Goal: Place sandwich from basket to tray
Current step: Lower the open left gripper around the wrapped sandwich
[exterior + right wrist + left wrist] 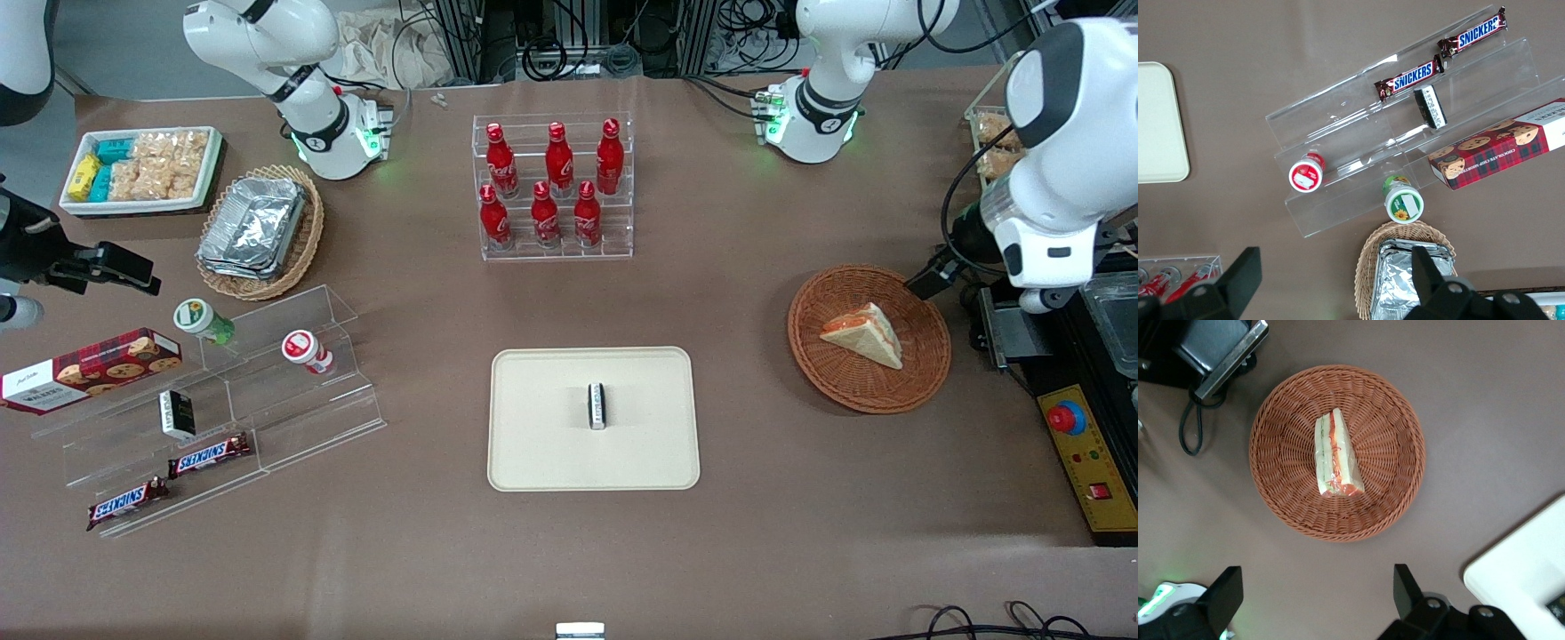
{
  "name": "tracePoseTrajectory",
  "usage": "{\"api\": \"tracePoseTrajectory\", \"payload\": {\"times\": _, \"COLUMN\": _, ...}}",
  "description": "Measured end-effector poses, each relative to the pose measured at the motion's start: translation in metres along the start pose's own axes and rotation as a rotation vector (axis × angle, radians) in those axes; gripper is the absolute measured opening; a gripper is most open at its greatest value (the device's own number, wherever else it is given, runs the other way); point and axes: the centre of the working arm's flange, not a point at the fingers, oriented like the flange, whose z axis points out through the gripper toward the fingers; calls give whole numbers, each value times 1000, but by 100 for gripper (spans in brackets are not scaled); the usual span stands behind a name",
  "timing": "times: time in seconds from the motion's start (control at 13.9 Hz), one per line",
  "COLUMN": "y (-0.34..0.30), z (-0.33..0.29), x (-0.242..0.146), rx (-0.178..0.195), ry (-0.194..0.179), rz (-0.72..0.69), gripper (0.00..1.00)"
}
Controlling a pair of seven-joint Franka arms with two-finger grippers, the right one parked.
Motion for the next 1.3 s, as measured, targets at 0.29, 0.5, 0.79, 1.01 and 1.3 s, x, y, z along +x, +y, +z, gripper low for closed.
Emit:
{"api": "tracePoseTrajectory", "payload": {"times": 0.29, "y": -10, "z": 66, "x": 5, "rx": -13, "ry": 4, "rz": -52, "gripper": 100}}
{"api": "tracePoseTrajectory", "payload": {"times": 0.5, "y": -26, "z": 103, "x": 16, "rx": -44, "ry": 18, "rz": -90, "gripper": 100}}
{"api": "tracePoseTrajectory", "payload": {"times": 0.79, "y": -33, "z": 160, "x": 30, "rx": -61, "ry": 25, "rz": -124, "gripper": 100}}
{"api": "tracePoseTrajectory", "payload": {"times": 1.01, "y": -27, "z": 196, "x": 36, "rx": -63, "ry": 10, "rz": -143, "gripper": 100}}
{"api": "tracePoseTrajectory", "payload": {"times": 1.3, "y": -24, "z": 237, "x": 38, "rx": -44, "ry": -14, "rz": -157, "gripper": 100}}
